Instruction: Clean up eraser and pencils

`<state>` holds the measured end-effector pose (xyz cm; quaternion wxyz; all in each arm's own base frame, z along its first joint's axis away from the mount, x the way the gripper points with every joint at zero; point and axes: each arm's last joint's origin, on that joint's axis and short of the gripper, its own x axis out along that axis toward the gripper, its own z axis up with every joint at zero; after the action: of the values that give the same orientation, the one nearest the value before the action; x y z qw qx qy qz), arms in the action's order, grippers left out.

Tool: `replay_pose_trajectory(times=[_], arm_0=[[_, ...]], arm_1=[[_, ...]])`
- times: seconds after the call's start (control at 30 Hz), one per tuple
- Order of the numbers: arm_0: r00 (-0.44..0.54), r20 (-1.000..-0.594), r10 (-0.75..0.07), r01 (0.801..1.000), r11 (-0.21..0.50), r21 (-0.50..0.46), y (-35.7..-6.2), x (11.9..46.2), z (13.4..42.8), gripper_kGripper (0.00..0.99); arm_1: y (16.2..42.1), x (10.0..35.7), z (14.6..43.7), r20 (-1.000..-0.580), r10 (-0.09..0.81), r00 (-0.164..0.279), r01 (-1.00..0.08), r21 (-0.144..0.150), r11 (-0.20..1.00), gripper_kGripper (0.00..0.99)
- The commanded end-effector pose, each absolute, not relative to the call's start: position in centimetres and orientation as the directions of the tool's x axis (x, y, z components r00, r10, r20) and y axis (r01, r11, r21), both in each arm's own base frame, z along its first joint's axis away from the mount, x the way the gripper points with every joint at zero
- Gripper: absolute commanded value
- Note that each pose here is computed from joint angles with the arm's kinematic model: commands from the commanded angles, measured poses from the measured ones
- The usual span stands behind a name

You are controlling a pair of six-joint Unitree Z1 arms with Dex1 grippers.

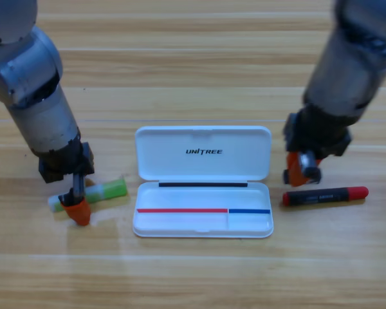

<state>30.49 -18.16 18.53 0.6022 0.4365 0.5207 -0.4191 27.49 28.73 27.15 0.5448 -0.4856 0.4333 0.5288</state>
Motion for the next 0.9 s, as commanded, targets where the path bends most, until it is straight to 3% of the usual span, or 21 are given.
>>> replay_pose_trajectory(times=[0.03,0.17,0.23,0.3,0.5,0.7,0.8,0.9], arm_0=[[0.069,-0.998,-0.009,0.964,0.258,0.064,-18.8,30.2,15.9,0.919],[0.074,-0.997,-0.006,0.966,0.247,0.070,-18.8,30.3,15.7,0.687],[0.070,-0.998,-0.001,0.971,0.229,0.068,-18.9,30.4,15.5,0.436],[0.075,-0.997,0.007,0.976,0.204,0.075,-19.0,30.6,15.6,0.029],[0.148,-0.988,0.046,0.964,0.218,0.154,-18.4,30.1,17.9,0.000],[0.156,-0.987,0.044,0.965,0.207,0.162,-18.1,29.6,20.7,0.000],[0.162,-0.986,0.040,0.964,0.205,0.167,-18.0,29.3,22.1,0.000],[0.168,-0.985,0.033,0.964,0.201,0.171,-18.0,28.8,23.2,0.000]], arm_1=[[32.4,27.0,23.5,-0.992,0.119,-0.034,-0.994,0.021,-0.109,0.149],[33.5,27.0,22.7,-0.989,0.131,-0.062,-0.991,0.046,-0.123,0.149],[34.0,27.1,22.3,-0.989,0.134,-0.070,-0.990,0.052,-0.129,0.149],[34.4,27.2,21.9,-0.988,0.133,-0.074,-0.990,0.057,-0.132,0.149],[35.5,27.3,20.9,-0.982,0.150,-0.110,-0.985,0.088,-0.146,0.150],[35.9,27.3,20.0,-0.982,0.139,-0.125,-0.983,0.104,-0.149,0.156],[36.0,27.4,19.2,-0.984,0.124,-0.132,-0.983,0.113,-0.146,0.318],[36.1,27.5,18.8,-0.985,0.112,-0.134,-0.982,0.117,-0.146,0.347]])
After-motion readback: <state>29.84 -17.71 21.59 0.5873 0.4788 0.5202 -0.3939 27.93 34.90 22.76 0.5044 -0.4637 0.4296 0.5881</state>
